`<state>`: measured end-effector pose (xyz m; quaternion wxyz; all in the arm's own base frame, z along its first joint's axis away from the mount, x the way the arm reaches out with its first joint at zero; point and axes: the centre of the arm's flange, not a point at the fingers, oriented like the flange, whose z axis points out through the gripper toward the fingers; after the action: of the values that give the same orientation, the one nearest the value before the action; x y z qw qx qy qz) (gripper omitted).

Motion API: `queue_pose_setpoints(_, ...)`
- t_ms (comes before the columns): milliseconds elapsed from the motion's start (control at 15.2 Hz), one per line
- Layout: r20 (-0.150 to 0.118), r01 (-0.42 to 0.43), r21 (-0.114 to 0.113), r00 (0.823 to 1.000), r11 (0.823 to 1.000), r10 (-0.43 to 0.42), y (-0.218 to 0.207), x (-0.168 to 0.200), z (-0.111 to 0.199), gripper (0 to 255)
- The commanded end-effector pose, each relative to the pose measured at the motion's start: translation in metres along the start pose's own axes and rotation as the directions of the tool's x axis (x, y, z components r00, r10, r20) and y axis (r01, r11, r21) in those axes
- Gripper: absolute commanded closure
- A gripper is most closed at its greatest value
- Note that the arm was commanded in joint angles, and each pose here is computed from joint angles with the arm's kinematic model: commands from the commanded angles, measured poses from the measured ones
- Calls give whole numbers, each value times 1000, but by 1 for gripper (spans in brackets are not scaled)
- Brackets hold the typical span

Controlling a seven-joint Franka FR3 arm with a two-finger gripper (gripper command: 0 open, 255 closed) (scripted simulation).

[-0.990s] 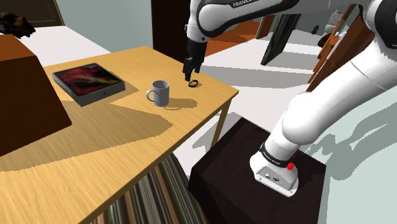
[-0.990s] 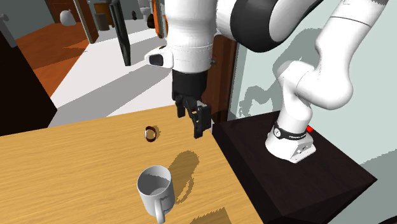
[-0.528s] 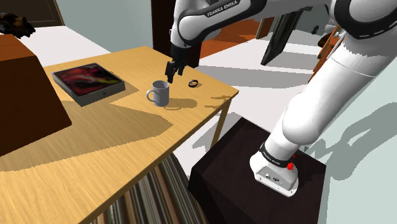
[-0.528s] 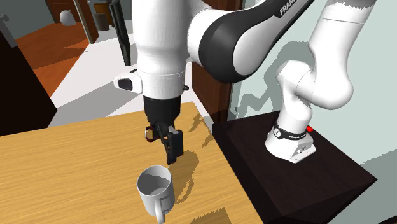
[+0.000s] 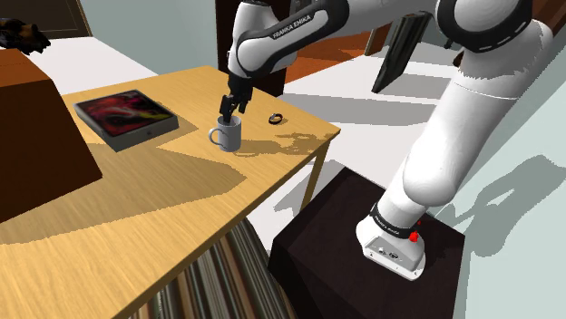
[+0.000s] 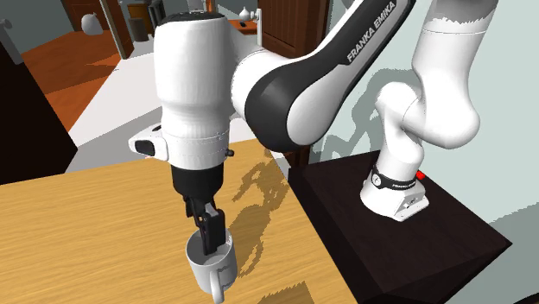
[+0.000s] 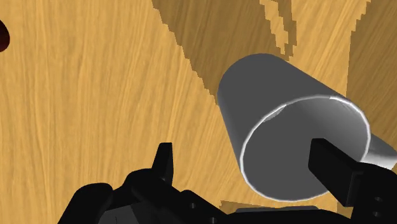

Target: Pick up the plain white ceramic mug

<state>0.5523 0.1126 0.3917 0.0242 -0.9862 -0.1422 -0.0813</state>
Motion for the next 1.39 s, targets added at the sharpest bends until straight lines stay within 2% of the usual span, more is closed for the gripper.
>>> queue_pose_setpoints(0,-1,0,0,1000,1000,0,0,-1,10,0)
queue_pose_setpoints(132,-1,0,0,1000,1000,0,0,-3,24,0)
queue_pose_setpoints(264,-1,0,0,1000,1000,0,0,-3,24,0)
queue_pose_setpoints(330,-1,0,0,1000,1000,0,0,-4,24,255)
queue_pose_setpoints(924,-1,0,0,1000,1000,0,0,-3,24,255)
queue_pose_setpoints(1320,-1,0,0,1000,1000,0,-1,2,-8,255)
